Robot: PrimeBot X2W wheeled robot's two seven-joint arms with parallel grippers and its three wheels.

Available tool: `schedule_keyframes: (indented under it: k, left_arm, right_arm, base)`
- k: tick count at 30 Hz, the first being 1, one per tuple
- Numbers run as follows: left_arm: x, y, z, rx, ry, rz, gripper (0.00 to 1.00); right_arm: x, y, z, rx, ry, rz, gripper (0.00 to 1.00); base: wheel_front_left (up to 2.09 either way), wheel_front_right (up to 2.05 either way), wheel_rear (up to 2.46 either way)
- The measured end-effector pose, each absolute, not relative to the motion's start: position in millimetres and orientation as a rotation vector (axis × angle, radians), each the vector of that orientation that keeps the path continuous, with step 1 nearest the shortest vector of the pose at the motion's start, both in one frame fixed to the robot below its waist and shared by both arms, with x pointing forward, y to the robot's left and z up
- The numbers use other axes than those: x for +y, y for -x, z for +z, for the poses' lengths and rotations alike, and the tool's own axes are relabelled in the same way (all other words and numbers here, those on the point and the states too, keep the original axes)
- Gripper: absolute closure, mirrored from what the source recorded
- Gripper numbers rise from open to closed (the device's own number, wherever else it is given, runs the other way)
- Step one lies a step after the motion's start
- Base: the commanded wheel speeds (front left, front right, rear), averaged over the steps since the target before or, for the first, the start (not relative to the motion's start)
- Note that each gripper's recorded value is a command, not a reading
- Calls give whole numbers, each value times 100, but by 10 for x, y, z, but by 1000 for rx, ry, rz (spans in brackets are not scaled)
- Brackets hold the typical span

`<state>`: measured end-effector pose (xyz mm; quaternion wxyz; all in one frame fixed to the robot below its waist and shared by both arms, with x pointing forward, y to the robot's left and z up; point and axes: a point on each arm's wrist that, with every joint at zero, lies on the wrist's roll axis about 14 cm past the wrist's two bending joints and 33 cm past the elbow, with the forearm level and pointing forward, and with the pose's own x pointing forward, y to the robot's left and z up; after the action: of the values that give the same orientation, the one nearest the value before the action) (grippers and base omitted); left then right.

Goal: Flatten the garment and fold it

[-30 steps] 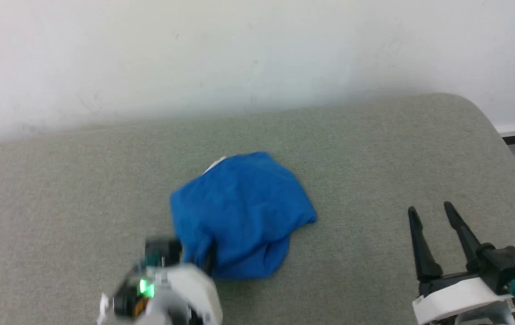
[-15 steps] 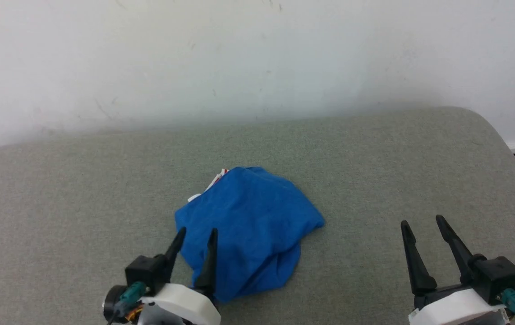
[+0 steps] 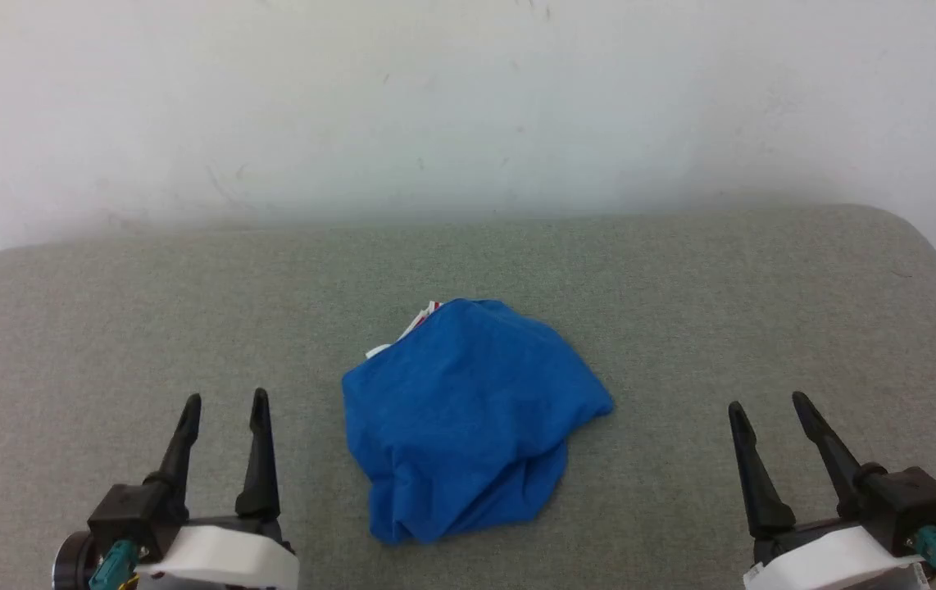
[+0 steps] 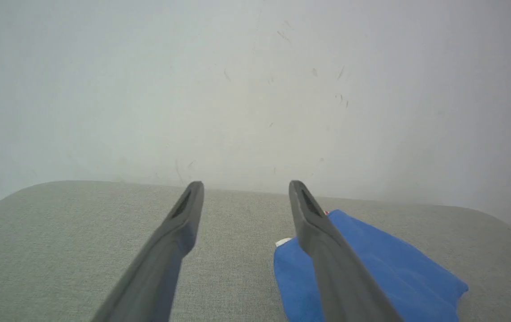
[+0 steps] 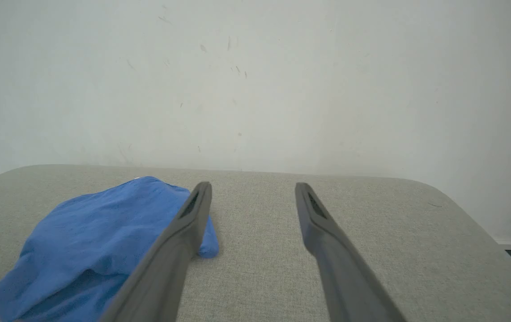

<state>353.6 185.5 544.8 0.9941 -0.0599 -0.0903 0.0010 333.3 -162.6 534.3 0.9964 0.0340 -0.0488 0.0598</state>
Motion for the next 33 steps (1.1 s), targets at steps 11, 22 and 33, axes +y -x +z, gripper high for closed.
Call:
schedule_keyframes:
  k: [11, 22, 33]
  left_arm:
    - [1958, -3457, 5310, -141, 93, 18, 0]
    - [1907, -3618, 5370, -164, 118, 16, 0]
    - [1965, -3679, 5301, -146, 137, 41, 0]
  right_arm:
    - [-1538, -3530, 4799, 146, -183, 136, 0]
    - [-1015, -4339, 4380, 513, -144, 306, 0]
    - [-687, -4589, 3904, 865, -2, 421, 0]
  base:
    - [0, 0, 0]
    - [0, 0, 0]
    - [0, 0, 0]
